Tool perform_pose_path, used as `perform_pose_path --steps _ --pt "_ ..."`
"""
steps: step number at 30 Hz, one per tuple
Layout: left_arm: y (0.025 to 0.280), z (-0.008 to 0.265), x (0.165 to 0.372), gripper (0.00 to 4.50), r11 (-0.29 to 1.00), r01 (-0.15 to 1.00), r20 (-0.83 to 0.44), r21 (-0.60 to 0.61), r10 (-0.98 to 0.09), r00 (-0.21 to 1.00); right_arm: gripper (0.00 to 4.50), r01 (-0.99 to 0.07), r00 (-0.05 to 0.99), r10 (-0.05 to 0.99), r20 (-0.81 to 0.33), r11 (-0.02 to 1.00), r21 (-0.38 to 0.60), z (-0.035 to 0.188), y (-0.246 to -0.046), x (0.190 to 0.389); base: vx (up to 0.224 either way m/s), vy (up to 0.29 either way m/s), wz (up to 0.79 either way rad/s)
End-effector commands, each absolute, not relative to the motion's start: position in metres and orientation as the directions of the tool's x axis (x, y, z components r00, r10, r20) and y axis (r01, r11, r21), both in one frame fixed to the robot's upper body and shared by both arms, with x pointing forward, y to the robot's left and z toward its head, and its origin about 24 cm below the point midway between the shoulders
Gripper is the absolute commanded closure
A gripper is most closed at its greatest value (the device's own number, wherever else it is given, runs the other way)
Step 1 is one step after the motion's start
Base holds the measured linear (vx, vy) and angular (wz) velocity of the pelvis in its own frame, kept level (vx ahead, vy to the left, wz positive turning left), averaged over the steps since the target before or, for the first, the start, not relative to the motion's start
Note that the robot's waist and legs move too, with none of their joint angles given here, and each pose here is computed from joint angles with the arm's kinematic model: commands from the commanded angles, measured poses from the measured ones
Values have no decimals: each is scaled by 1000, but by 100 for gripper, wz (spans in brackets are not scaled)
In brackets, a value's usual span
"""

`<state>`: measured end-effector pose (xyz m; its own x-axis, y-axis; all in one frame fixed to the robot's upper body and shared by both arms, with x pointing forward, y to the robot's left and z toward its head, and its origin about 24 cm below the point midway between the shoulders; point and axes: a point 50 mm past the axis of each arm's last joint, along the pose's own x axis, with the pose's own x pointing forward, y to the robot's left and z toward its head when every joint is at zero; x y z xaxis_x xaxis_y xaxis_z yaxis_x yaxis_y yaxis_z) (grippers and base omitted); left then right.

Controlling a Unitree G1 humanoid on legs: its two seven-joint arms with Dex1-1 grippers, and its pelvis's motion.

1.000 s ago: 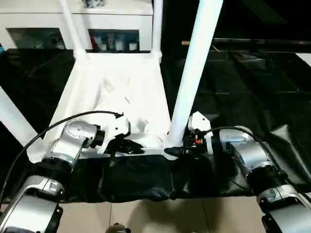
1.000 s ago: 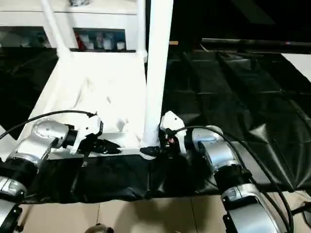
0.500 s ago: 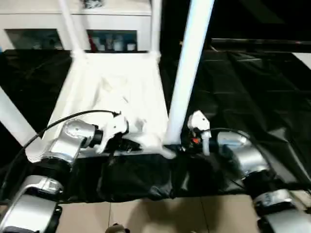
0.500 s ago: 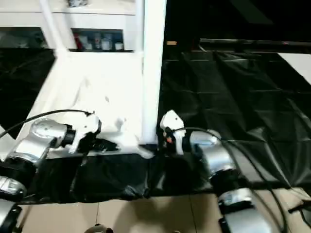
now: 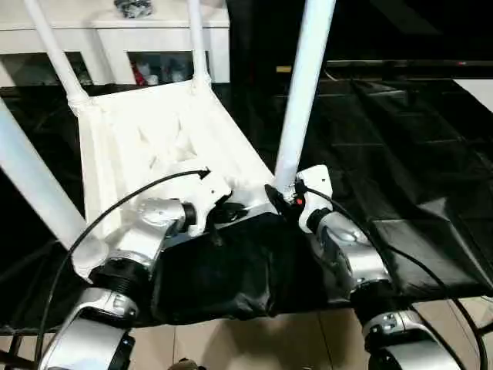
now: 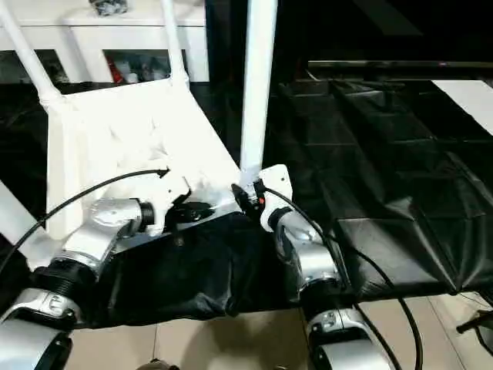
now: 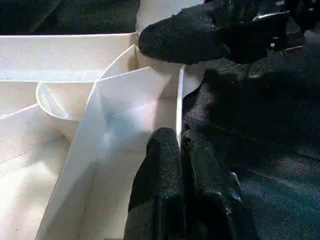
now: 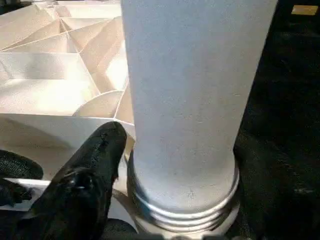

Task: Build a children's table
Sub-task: Rotate leg to tighten

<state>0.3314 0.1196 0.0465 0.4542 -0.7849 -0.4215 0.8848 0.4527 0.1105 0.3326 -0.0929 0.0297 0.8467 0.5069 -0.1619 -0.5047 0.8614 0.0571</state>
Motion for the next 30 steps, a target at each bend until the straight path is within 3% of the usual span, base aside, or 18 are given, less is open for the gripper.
perform_pose_path --steps 1,7,10,14,19,21,23,30 --pt "99 49 323 450 358 927 -372 112 -850 373 72 -689 715 689 -119 723 50 38 -61 324 0 0 0" --pt "116 49 320 450 322 940 -401 113 -851 340 30 -725 683 720 -123 689 12 43 -78 327 0 0 0" --pt "135 52 317 450 253 963 -429 93 -863 268 4 -822 562 810 -166 569 -7 48 -96 325 0 0 0" --pt "147 55 313 450 184 981 -459 63 -868 192 4 -928 365 894 -261 371 -28 49 -109 315 0 0 0" --pt "154 56 312 450 133 990 -485 45 -863 138 4 -970 236 914 -330 241 -26 50 -115 311 0 0 0" --pt "154 56 312 450 133 990 -485 45 -863 138 4 -970 236 914 -330 241 -26 50 -115 311 0 0 0" --pt "159 57 313 450 107 994 -500 35 -859 110 4 -984 172 921 -350 180 -11 54 -118 311 0 0 0" --pt "163 61 315 450 88 996 -515 31 -852 91 66 -991 118 925 -360 132 16 57 -118 314 0 0 0"
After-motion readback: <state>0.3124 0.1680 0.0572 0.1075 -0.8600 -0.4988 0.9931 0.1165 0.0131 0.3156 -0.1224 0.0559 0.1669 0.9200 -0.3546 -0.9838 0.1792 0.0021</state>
